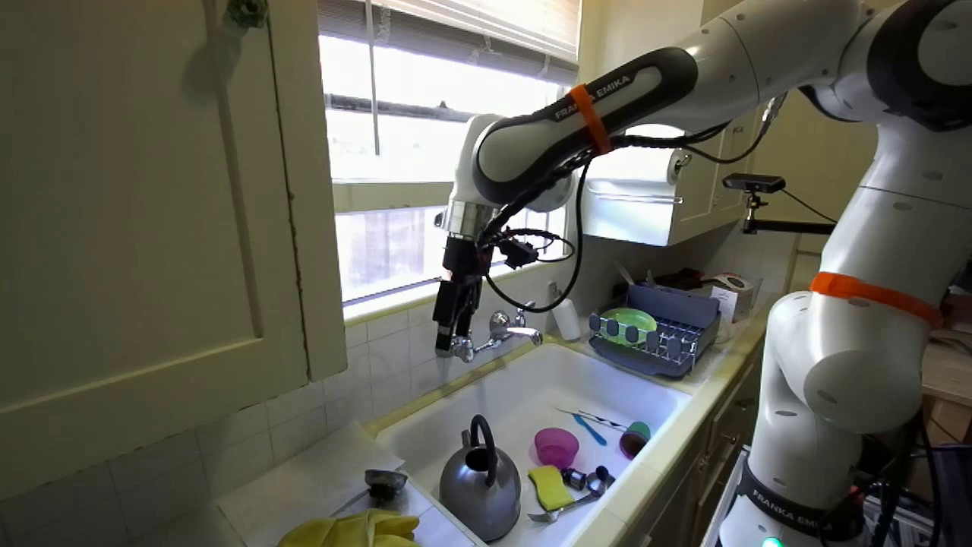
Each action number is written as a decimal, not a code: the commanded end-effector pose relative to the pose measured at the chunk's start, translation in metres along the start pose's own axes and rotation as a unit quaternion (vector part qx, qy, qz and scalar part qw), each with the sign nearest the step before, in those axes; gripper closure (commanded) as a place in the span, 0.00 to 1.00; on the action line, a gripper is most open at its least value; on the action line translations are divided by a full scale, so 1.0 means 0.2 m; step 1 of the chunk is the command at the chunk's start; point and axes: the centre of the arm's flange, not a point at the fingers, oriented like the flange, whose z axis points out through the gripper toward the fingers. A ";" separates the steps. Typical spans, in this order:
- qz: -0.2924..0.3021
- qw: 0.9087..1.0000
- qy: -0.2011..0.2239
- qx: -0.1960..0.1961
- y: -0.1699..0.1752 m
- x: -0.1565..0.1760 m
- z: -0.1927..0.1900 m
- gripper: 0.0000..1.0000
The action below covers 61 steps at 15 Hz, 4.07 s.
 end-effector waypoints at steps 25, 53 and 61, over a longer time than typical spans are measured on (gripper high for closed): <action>-0.005 0.988 -0.038 0.152 -0.28 0.14 0.68 0.00; -0.059 0.980 -0.059 0.181 -0.62 0.05 1.05 0.00; -0.009 0.978 -0.080 0.192 -0.72 0.06 1.08 0.00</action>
